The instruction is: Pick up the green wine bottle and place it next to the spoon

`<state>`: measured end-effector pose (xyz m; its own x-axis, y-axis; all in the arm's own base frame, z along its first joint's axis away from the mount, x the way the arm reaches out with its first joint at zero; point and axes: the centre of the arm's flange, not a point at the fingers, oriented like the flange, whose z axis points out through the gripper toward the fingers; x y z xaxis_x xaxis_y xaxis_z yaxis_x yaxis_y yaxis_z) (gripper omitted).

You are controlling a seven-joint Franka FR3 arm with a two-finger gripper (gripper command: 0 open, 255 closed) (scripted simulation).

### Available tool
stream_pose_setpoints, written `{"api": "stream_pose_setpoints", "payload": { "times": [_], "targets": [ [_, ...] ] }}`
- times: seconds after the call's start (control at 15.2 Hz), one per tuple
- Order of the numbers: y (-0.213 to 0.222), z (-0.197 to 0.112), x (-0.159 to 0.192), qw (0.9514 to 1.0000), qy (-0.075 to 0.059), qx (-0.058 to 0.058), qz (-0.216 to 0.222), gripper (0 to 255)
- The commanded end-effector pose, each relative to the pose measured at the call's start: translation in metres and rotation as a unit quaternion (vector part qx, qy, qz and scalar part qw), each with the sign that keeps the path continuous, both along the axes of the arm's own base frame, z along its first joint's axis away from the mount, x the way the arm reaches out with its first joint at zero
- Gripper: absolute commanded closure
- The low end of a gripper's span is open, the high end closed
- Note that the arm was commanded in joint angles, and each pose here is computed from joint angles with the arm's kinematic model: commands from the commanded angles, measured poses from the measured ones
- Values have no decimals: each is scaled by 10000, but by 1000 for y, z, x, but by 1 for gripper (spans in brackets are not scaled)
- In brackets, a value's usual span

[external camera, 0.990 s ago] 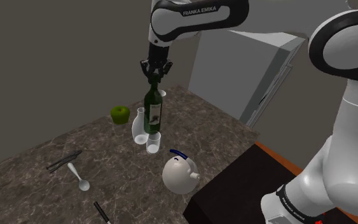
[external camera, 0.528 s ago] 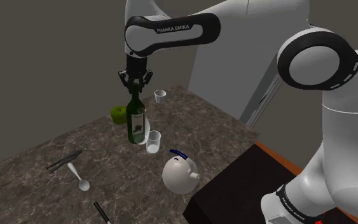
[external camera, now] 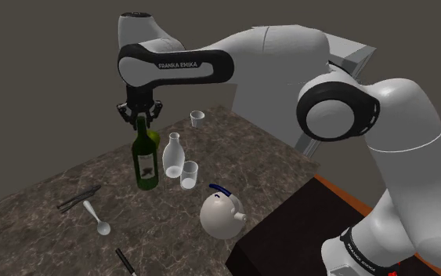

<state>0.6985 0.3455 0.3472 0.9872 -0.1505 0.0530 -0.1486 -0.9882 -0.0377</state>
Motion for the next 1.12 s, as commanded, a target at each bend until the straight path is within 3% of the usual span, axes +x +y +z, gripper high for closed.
{"api": "stream_pose_setpoints", "payload": {
  "times": [0.0, 0.86, 1.06],
  "targets": [
    [7, -9, 1, 10000, -5, 3, -4, 255],
    [7, -78, 1, 10000, -5, 3, -4, 255],
    [7, -78, 1, 10000, -5, 3, -4, 255]
  ]
}}
